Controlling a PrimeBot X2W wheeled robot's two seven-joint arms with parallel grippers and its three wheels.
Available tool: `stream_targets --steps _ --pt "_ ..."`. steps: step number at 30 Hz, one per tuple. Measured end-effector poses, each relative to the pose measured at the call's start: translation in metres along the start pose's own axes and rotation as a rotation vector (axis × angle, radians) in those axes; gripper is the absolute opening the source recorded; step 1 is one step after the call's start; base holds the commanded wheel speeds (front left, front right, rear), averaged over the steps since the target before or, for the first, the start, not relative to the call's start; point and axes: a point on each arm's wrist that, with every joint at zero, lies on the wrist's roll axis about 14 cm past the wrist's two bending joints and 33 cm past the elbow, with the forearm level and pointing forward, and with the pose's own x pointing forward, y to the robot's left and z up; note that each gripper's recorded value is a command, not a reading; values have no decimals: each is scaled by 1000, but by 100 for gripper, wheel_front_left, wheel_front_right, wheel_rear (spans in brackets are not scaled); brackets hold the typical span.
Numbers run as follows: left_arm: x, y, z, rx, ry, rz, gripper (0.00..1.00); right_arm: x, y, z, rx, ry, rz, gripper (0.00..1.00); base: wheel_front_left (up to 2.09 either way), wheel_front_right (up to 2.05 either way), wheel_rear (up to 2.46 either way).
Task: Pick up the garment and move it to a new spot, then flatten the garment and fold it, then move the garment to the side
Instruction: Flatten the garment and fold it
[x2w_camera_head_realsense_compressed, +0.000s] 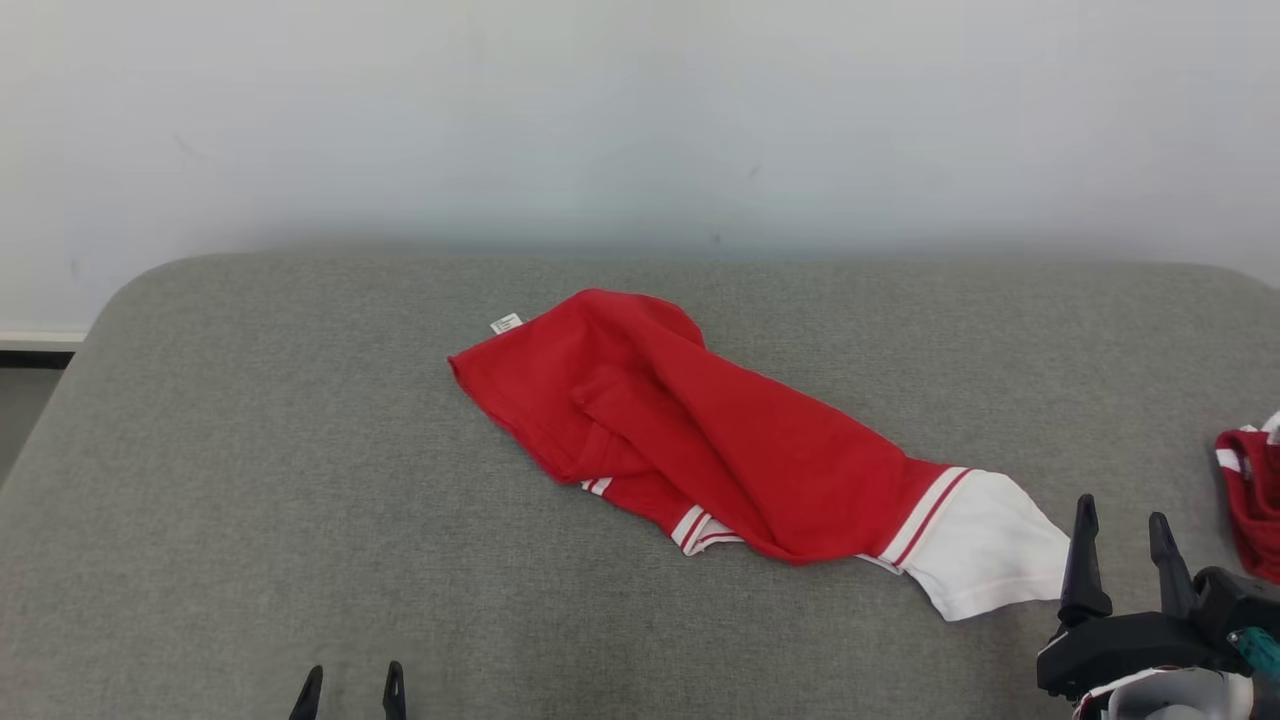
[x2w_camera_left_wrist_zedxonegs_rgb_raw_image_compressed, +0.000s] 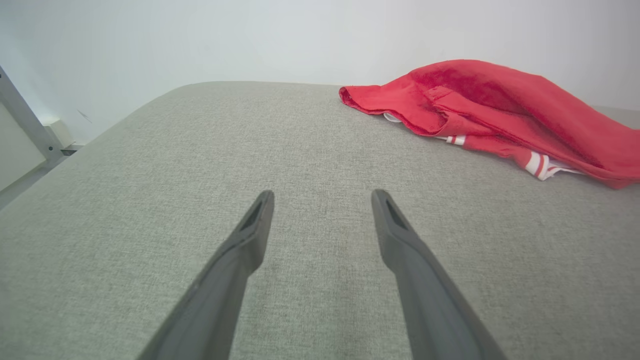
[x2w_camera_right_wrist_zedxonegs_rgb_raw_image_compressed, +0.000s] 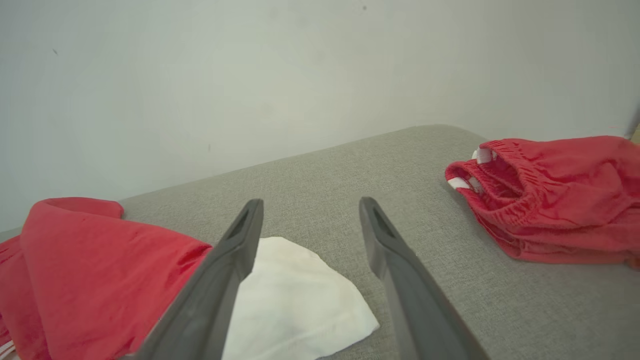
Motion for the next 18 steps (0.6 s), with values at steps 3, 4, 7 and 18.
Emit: stream_targets --steps 3,4,7,18 --pt "3 -6 -1 -3 3 -19 100 -2 3 0 -8 0 12 100 0 0 0" --pt "3 -7 -1 -3 5 -22 100 -2 5 -2 -9 6 21 100 0 0 0" --pt "5 -10 -3 -4 11 -27 100 -6 12 -17 -6 51 43 100 0 0 0" --pt "12 -12 -8 -6 31 -27 100 -15 52 -72 -97 222 188 100 0 0 0"
